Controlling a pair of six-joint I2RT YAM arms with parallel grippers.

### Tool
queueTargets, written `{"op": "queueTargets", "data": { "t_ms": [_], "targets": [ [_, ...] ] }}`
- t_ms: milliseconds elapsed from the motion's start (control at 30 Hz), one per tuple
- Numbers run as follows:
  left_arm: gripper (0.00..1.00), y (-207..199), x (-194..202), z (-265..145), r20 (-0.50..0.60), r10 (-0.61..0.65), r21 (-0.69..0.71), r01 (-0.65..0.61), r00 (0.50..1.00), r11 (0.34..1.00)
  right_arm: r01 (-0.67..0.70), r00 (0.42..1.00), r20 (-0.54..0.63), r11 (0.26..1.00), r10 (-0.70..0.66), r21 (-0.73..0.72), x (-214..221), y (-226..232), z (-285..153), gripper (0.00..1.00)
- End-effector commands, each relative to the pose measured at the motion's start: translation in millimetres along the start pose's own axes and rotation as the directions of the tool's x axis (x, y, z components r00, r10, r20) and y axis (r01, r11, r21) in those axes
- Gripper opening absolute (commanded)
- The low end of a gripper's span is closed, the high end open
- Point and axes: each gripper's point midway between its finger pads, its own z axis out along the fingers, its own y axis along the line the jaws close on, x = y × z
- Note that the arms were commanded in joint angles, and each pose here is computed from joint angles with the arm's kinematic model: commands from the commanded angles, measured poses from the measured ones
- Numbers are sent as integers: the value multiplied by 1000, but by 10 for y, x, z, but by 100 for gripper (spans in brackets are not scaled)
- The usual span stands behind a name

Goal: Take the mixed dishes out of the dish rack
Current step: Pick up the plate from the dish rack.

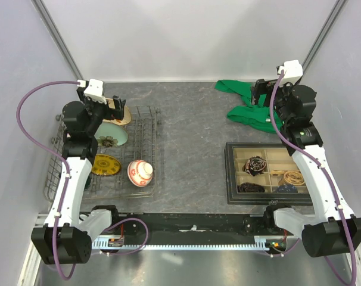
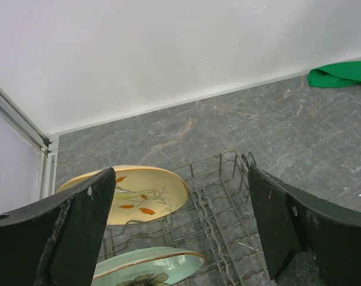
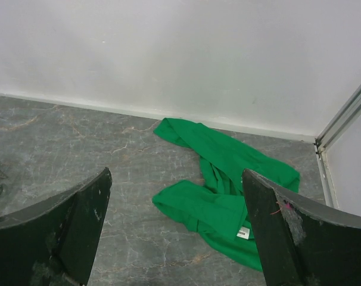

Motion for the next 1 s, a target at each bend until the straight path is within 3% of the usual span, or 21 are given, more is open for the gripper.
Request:
{"op": "queueTargets", "data": {
  "t_ms": [0, 467, 567, 633, 767, 967],
  "targets": [
    [98, 27, -103, 8, 42, 15, -11, -15, 999, 1000, 4, 1000, 31, 1000, -3, -14, -54, 14, 12, 98],
    [98, 47, -67, 19, 21, 48, -12, -47, 999, 999, -2, 1000, 10, 999, 3, -38, 19, 38, 54, 98],
    [95, 99, -104, 56, -17, 82, -16, -82, 996, 996, 1, 1000, 8, 999, 0, -49, 28, 52, 57, 98],
    [95, 129, 29, 116, -101, 119, 4, -119, 988, 993, 2, 1000, 8, 999, -2, -55, 28, 52, 56, 98],
    [96, 324, -106, 225, -119, 373, 16, -374, 920, 927, 4, 1000, 4, 997, -4, -78, 42, 81, 52, 98],
    [96, 535, -141, 375, -200, 582, 91, -577, 788, 812, 2, 1000, -19, 994, -4, -109, 109, 126, 88, 98]
  ]
}}
